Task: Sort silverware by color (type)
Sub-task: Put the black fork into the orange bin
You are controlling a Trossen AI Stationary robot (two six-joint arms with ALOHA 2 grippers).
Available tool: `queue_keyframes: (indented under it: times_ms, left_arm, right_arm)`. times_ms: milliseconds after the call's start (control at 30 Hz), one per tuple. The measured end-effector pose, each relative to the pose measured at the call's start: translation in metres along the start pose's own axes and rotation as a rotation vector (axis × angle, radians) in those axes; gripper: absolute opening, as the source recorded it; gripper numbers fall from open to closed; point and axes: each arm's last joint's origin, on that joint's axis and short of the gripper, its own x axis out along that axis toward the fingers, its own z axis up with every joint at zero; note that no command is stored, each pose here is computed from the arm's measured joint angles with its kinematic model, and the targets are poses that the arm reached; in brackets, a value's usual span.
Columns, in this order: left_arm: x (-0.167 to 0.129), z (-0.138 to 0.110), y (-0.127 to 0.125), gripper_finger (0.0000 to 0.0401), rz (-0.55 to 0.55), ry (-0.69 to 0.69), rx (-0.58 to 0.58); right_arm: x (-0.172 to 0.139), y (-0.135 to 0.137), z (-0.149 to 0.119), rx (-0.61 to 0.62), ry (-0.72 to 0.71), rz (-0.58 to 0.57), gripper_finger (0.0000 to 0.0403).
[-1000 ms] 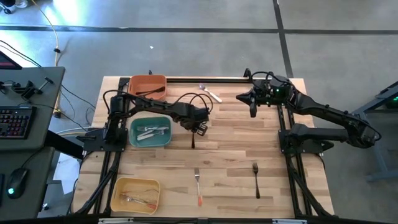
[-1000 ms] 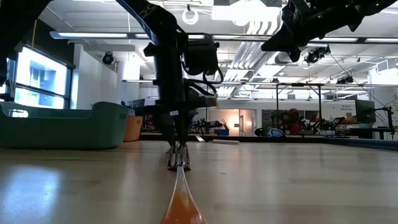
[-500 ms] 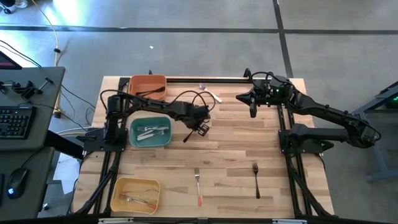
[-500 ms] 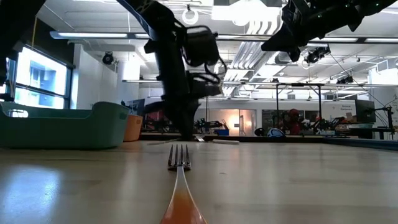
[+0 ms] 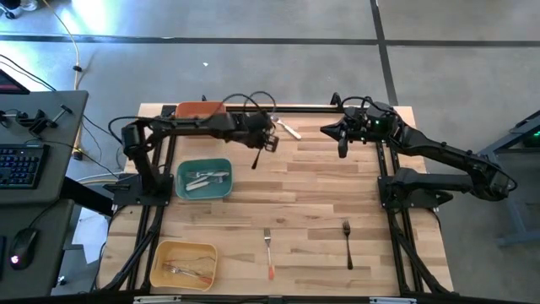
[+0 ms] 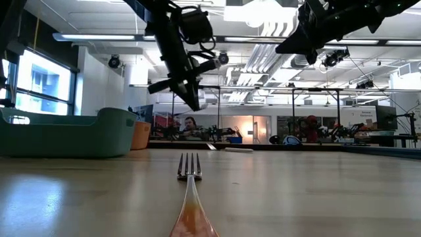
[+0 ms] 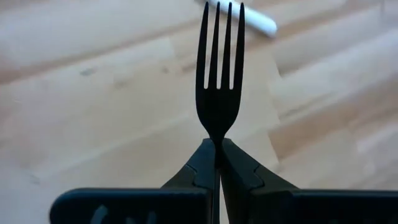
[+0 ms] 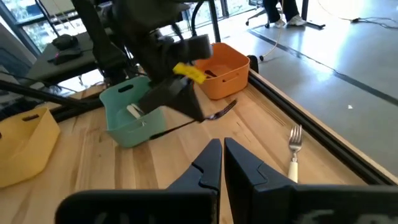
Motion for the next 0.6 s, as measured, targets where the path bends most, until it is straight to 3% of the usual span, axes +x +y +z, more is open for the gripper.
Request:
queue_keyframes:
  times_ms: [333,600]
  left_arm:
    - [0.000,0.048,0.041,0.0001,-0.003,-0.076,-0.148]
    - [0.008,0.055,0.076,0.0000,-0.092,-0.127,-0.278]
  right_arm:
    - [0.000,0.000,0.001,0.021,-0.009,0.001,0.0000]
    - [0.000,0.000,0.001,0.024,-0.009,0.000,0.0000]
